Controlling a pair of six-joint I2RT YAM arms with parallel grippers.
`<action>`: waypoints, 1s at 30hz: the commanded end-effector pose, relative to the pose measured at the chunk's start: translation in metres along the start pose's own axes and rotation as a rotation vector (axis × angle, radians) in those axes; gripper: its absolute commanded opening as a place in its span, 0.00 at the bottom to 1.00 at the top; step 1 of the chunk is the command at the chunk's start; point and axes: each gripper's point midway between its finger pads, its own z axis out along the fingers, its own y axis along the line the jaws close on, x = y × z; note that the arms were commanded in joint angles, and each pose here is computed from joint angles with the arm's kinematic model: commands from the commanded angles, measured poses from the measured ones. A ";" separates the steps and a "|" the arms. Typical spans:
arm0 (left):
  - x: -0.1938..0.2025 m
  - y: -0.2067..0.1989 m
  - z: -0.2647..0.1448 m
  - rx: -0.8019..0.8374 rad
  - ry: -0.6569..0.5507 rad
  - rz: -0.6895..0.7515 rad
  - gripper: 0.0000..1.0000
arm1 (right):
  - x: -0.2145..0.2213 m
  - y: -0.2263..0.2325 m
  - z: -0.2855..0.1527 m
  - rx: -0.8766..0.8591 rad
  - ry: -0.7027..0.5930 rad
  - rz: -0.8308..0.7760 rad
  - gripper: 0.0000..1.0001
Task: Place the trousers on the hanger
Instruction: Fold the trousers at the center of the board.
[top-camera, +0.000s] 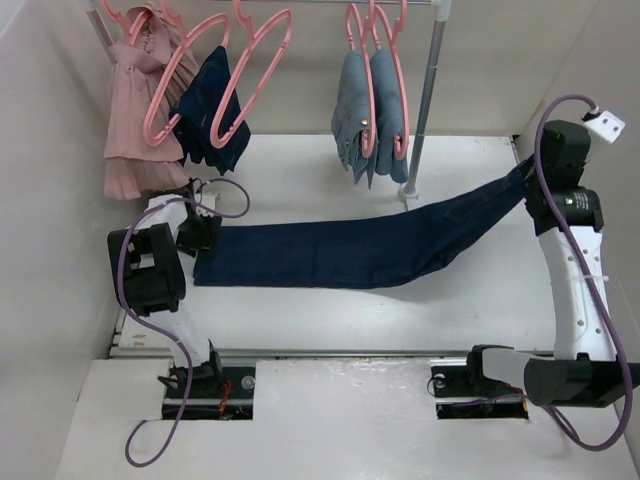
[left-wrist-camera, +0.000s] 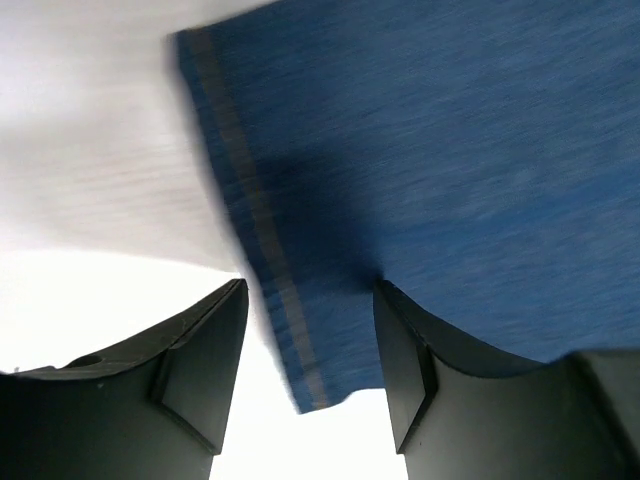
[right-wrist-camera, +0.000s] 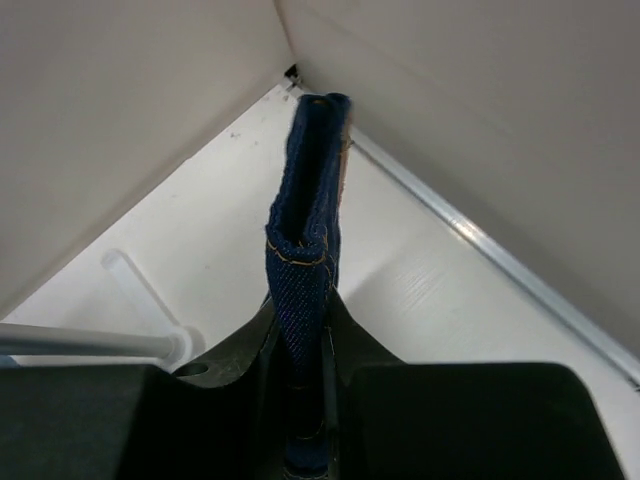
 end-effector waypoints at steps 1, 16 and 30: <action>-0.008 -0.016 -0.020 0.016 -0.037 0.021 0.50 | -0.083 -0.015 -0.036 0.034 -0.206 -0.022 0.00; -0.009 -0.079 -0.022 0.175 -0.032 0.118 0.50 | 0.041 0.114 -0.150 -0.439 -0.129 -0.271 0.00; -0.001 -0.101 0.013 0.200 0.078 0.191 0.53 | 0.154 0.177 -0.229 -0.696 0.077 -0.070 0.00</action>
